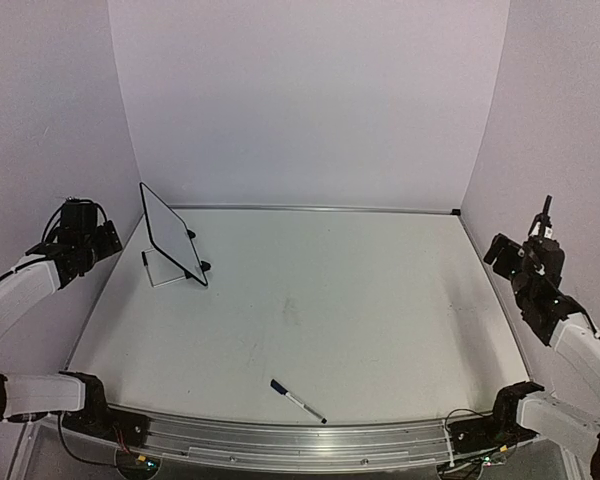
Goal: Write a sentence on the whiteboard
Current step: Move the whiteboard to the corner of the board.
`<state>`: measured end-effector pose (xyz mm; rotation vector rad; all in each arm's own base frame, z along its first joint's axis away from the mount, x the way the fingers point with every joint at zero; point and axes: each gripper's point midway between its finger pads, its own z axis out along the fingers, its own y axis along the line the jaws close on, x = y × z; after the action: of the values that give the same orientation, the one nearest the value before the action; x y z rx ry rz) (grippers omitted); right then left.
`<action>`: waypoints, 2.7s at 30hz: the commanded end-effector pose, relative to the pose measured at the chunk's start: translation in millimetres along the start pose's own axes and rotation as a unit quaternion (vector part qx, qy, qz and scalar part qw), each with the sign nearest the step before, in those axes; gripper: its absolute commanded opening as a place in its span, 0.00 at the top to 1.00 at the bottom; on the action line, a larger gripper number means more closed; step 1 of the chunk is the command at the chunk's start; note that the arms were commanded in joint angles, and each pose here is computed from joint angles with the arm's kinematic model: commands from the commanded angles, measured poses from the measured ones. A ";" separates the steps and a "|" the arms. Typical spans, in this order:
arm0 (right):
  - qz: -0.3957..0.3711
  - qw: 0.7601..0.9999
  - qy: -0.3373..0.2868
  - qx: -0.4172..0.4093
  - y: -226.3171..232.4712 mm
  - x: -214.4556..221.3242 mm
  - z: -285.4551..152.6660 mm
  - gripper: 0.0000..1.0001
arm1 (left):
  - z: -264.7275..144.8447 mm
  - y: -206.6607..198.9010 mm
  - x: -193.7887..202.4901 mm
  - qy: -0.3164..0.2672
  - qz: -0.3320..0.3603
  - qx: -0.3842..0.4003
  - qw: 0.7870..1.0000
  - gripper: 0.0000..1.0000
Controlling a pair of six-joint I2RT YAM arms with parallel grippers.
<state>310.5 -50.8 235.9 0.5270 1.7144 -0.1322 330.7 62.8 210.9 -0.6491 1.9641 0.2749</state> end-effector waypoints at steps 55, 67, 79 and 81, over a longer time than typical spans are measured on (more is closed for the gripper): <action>0.013 0.972 0.120 -0.204 70.7 -1.1 -40.4 0.02 | 216.4 -96.3 93.4 0.320 -0.043 0.111 0.940 0.70; 0.011 0.973 0.129 -0.194 68.0 6.6 -35.8 0.02 | 223.2 -105.6 110.8 0.344 -0.024 0.118 0.931 0.79; 0.009 0.972 0.133 -0.192 66.6 11.3 -35.6 0.02 | 224.0 -113.4 124.7 0.361 -0.015 0.137 0.922 0.99; 0.001 0.969 0.138 -0.206 71.3 13.4 -36.5 0.02 | 222.7 -116.0 130.8 0.366 -0.012 0.148 0.919 1.00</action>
<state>303.7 25.5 237.2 0.2737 1.9576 0.2908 521.5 42.8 18.0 -0.6703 2.5754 -0.2652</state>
